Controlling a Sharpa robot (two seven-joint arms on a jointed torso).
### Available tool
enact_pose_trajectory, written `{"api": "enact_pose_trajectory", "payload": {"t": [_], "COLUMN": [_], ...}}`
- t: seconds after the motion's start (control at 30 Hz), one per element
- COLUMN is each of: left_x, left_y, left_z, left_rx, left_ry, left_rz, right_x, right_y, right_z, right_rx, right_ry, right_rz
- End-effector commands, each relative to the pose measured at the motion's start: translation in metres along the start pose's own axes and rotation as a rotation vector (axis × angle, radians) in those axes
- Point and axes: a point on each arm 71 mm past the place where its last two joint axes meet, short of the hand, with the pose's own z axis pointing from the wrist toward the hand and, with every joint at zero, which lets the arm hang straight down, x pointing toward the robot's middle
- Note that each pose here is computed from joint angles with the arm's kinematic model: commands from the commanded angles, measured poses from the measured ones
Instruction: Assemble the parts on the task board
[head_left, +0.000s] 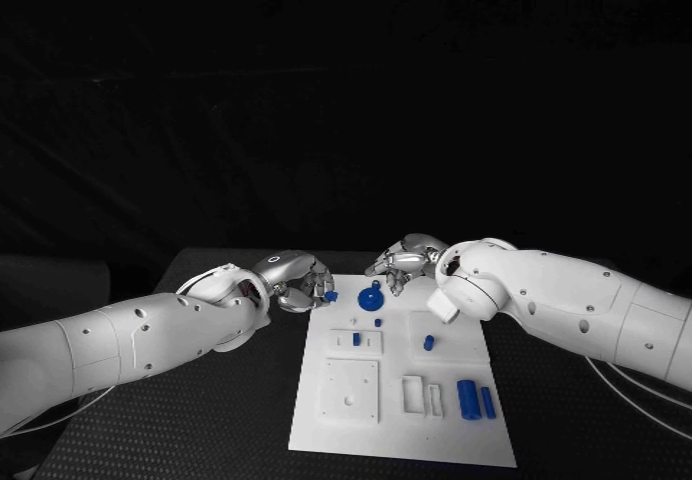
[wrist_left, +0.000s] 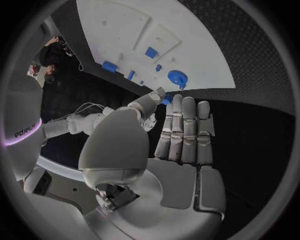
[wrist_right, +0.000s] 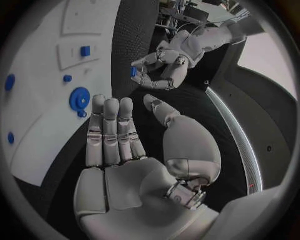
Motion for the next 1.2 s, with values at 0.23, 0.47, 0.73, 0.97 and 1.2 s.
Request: {"api": "enact_pose_trajectory", "payload": {"t": [0.23, 0.47, 0.73, 0.97, 1.2], "left_x": [-0.0022, -0.001, 0.0001, 0.001, -0.0006], "left_y": [-0.0117, -0.0169, -0.021, -0.0231, -0.0153], "left_z": [0.0057, 0.007, 0.0081, 0.0088, 0.0069], "left_rx": [0.018, 0.029, 0.037, 0.039, 0.015], "left_ry": [-0.009, -0.006, -0.003, 0.001, 0.004], "left_rz": [-0.013, -0.019, -0.027, -0.031, -0.03], "right_x": [0.028, 0.035, 0.043, 0.048, 0.041], "right_y": [-0.004, -0.003, -0.002, -0.001, -0.005], "right_z": [0.008, 0.012, 0.015, 0.015, 0.014], "right_rx": [0.167, 0.184, 0.174, 0.169, 0.169], "right_ry": [0.069, 0.07, 0.066, 0.084, 0.058], "right_rz": [0.086, 0.077, 0.086, 0.101, 0.084]}}
